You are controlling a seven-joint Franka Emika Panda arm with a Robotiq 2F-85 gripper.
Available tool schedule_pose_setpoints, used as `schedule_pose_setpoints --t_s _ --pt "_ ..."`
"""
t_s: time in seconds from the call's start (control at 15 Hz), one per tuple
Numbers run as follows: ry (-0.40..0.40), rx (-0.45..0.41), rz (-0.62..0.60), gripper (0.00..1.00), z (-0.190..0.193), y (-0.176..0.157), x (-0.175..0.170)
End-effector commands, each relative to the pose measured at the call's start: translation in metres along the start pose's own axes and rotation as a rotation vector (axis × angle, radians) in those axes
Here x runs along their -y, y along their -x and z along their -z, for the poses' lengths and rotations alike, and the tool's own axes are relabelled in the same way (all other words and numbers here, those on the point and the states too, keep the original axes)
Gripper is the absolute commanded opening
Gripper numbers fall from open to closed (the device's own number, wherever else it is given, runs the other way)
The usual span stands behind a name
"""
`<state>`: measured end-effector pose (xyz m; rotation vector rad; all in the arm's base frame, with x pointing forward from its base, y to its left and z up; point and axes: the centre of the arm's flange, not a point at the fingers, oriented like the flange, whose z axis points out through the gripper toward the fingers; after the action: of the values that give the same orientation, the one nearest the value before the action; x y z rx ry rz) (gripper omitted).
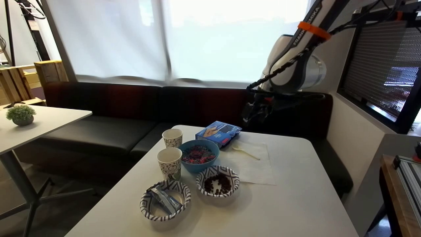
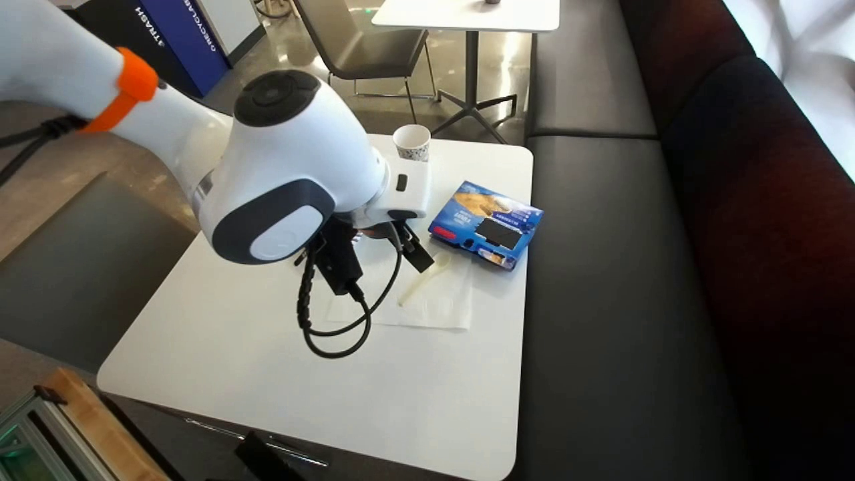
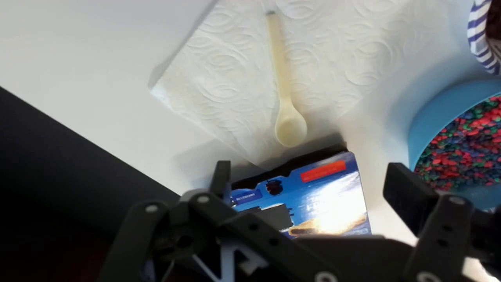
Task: Use the white spoon to place some cereal from the blue bowl into the coffee cup on the right.
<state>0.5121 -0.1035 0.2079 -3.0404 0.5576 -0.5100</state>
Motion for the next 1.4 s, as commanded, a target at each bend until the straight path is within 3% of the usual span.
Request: schedule_pose_setpoints --t_s 0.0,0.53,0.6,1.0,1.33 --pt "-0.044 -0.045 -0.016 1.0 -0.048 0.011 0.012" --pt "0.04 -0.035 0.011 1.0 -0.105 0.018 -0.009" --pt "0.014 -0.022 -0.007 1.0 -0.088 0.022 -0.008" --pt "0.018 -0.024 -0.005 1.0 -0.09 0.02 -0.009" --pt "0.007 -0.129 0.098 1.0 -0.113 0.039 -0.004"
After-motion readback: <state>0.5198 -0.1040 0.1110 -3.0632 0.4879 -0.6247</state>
